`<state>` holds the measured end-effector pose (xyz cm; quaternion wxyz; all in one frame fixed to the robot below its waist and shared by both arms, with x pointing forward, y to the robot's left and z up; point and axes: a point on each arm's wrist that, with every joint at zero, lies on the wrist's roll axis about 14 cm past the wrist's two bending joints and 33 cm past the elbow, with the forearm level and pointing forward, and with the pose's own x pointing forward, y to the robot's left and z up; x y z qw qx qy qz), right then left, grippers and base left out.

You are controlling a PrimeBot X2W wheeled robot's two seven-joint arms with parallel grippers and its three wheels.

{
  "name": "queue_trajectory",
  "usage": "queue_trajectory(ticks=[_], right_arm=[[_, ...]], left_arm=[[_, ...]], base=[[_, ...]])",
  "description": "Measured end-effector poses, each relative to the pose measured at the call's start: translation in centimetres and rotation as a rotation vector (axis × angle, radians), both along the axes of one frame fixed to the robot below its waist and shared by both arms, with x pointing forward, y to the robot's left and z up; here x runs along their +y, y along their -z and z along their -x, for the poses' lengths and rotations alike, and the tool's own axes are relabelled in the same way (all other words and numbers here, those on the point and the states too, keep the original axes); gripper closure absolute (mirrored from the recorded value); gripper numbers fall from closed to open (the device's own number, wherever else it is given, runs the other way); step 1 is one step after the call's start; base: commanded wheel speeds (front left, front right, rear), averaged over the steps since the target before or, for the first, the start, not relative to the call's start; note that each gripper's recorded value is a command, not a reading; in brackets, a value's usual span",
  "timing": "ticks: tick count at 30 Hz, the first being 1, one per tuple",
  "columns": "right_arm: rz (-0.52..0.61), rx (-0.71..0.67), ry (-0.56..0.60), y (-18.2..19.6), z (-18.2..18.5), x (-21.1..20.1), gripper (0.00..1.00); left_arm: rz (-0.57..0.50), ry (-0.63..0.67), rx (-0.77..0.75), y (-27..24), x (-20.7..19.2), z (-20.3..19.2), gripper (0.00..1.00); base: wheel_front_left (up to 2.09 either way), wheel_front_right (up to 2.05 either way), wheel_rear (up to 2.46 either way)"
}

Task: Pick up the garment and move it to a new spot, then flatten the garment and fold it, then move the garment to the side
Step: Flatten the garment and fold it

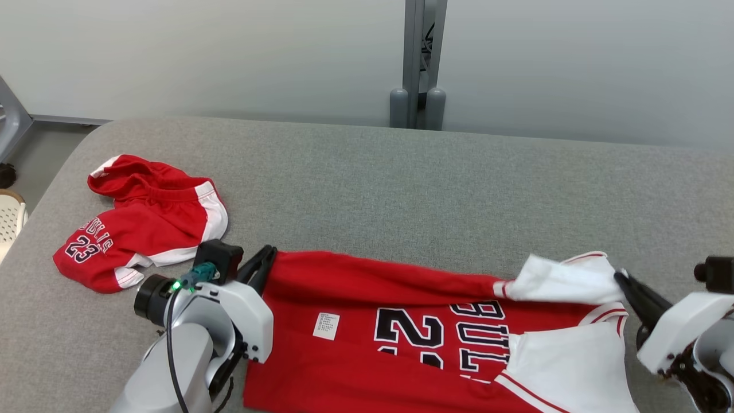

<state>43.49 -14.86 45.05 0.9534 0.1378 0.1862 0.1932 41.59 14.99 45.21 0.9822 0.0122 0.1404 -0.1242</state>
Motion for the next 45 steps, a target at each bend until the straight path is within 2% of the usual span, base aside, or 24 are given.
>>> queue_trajectory(ticks=[9,17,27,41,42,43,45], right_arm=[[0.012,0.155,-0.075,1.8,3.5,0.3,1.00],[0.035,0.208,-0.107,1.7,4.1,-0.3,1.00],[0.049,0.397,-0.176,3.2,6.6,-0.7,1.00],[0.039,0.478,-0.204,3.3,8.0,-1.0,1.00],[0.039,0.493,-0.201,3.6,8.3,-1.1,0.62],[0.040,0.516,-0.196,4.0,8.6,-1.4,0.00],[0.051,0.568,-0.195,4.9,9.5,-1.8,0.00]], left_arm=[[-0.003,0.056,0.052,1.3,-1.0,2.5,1.00],[-0.019,0.090,0.076,1.8,-1.4,3.3,1.00],[-0.046,0.104,0.103,2.2,-1.1,3.9,1.00],[-0.075,0.098,0.135,3.2,-0.5,4.6,1.00],[-0.079,0.096,0.144,3.4,-0.4,4.7,0.95],[-0.082,0.096,0.149,3.5,-0.4,4.9,0.89],[-0.087,0.096,0.162,4.0,-0.4,5.2,0.79]], base=[[0.00,0.00,0.00],[0.00,0.00,0.00],[0.00,0.00,0.00],[0.00,0.00,0.00],[0.00,0.00,0.00],[0.00,0.00,0.00],[0.00,0.00,0.00]])
